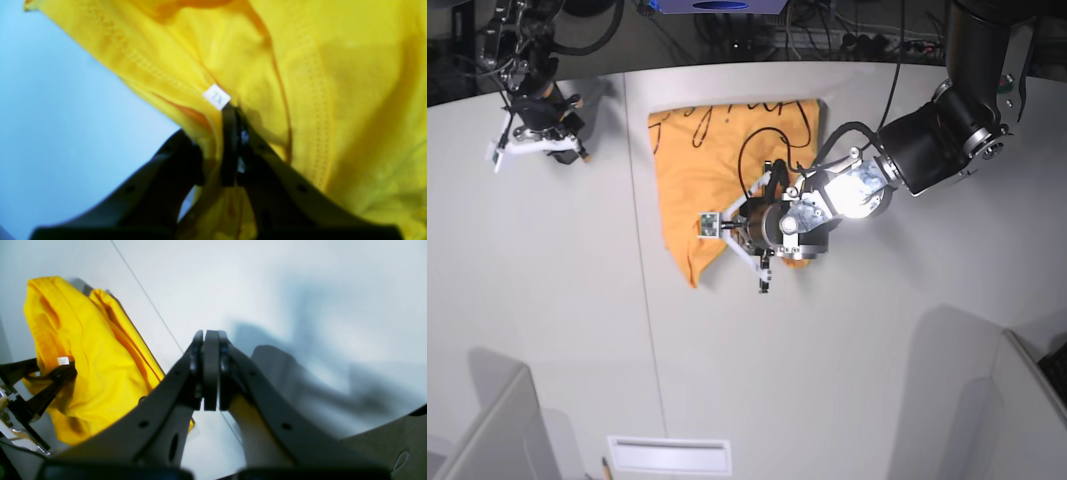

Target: Fold the T-shirt properly

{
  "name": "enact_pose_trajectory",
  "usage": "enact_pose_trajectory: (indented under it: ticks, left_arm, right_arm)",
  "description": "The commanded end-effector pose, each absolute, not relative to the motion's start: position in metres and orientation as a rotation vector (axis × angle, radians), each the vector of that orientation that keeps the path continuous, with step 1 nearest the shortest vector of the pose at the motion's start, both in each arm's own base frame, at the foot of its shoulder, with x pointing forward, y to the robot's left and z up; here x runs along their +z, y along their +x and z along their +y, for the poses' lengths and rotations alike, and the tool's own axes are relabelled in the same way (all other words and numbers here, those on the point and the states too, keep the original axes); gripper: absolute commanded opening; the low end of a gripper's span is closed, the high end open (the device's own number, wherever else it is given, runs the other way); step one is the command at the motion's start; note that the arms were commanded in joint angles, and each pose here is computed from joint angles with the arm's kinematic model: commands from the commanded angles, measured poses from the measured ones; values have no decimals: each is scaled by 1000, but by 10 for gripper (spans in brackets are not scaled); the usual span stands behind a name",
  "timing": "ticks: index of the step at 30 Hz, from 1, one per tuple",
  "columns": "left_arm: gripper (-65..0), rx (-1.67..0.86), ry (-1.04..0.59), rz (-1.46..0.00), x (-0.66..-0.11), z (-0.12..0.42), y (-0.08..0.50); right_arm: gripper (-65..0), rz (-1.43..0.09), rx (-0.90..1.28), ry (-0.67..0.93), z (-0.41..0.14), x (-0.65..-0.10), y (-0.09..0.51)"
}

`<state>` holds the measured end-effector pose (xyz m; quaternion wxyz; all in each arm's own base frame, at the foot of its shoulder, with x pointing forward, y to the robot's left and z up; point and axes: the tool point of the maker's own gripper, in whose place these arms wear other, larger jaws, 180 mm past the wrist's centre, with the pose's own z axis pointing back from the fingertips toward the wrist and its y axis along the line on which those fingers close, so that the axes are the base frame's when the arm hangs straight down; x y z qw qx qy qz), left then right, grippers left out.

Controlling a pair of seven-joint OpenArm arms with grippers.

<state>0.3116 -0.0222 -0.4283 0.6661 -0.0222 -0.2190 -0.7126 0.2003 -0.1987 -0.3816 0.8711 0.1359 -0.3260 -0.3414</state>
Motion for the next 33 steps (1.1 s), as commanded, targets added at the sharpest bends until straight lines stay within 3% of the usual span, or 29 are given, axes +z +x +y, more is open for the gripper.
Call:
enact_pose_trajectory:
  ticks: [1,12,19,22,25,31,33]
  left_arm:
    - [-650,-1630,-71,-475,-429,-25,306]
    - [-650,-1634,-29,-513,-413,-25,327]
    - [-303,-1630,14,-575,-389,-28,354]
    - [-197,-1639,33,-622,-370,-38,369]
    - [-140,-1627,42,-686,-347,-46,382]
    - [-143,-1347,-58,-1012,-259,-41,405]
    - [-196,-1202,-60,-1097,-241,-9,404]
  right_arm:
    - [-650,-713,-706,276,-203,-375,204]
    - [-650,-720,-702,282,-201,-374,207]
    - [-650,-726,-700,288,-200,-372,210]
    - [-650,-724,-699,289,-200,-372,211]
    - [-650,-723,-698,290,-199,-372,211]
    - [-650,-732,-690,278,-203,-371,211]
    - [-650,-768,-696,262,-209,-367,213]
